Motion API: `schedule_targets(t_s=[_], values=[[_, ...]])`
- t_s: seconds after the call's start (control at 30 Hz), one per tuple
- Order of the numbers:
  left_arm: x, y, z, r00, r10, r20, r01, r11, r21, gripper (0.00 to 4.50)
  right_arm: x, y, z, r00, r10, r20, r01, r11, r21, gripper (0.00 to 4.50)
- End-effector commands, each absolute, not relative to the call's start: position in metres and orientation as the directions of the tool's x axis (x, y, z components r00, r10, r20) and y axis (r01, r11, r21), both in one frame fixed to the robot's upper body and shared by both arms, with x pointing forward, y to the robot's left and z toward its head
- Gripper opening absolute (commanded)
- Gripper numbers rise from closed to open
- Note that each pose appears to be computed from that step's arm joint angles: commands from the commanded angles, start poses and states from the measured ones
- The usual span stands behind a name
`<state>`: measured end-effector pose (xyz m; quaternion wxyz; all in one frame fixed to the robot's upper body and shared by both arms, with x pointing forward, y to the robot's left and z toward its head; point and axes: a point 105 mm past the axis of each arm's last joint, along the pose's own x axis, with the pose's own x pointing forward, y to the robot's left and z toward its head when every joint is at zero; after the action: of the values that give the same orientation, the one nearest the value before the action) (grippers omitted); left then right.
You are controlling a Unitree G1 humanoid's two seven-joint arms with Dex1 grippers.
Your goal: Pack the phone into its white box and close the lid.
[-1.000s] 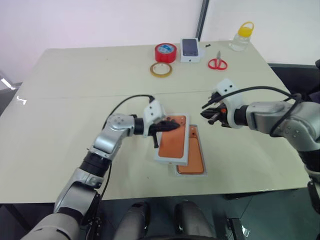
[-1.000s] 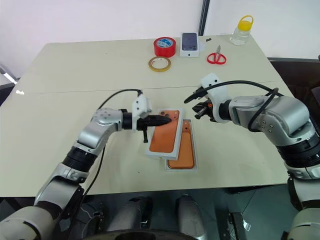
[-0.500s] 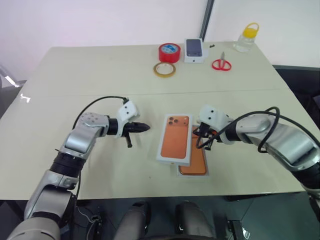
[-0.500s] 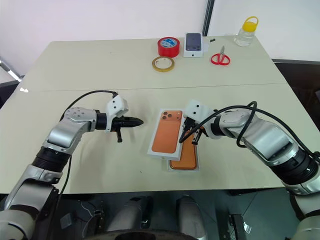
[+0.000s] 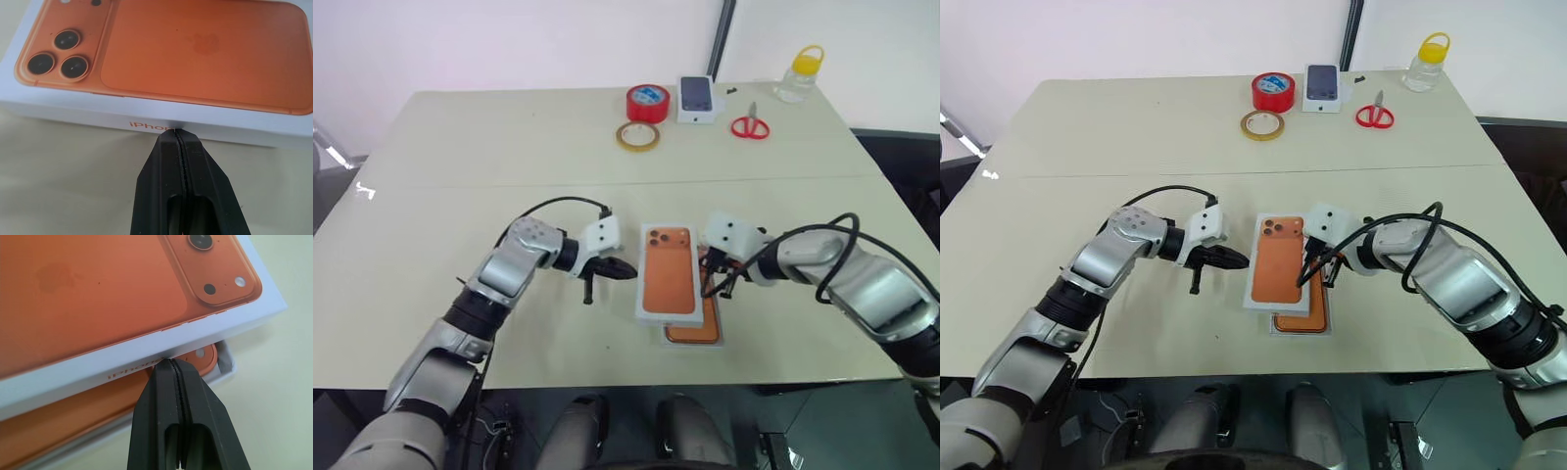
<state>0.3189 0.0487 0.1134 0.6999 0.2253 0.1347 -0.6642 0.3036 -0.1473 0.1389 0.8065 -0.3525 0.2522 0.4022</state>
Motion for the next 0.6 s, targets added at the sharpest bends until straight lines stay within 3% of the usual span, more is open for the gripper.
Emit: schedule_targets(t_s=[0.03, 0.6], values=[[0.31, 0.029, 0.133, 0.019, -0.894, -0.449, 0.979, -0.075, 0.191, 0.0, 0.29, -0.139, 0.153, 0.526, 0.521, -0.672, -0.849, 0.36, -0.386, 0.03], [0.297, 0.012, 0.132, -0.042, -0.894, -0.446, 0.972, -0.139, 0.188, 0.0, 0.28, -0.151, 0.144, 0.519, 0.486, -0.703, -0.852, 0.356, -0.382, 0.03]])
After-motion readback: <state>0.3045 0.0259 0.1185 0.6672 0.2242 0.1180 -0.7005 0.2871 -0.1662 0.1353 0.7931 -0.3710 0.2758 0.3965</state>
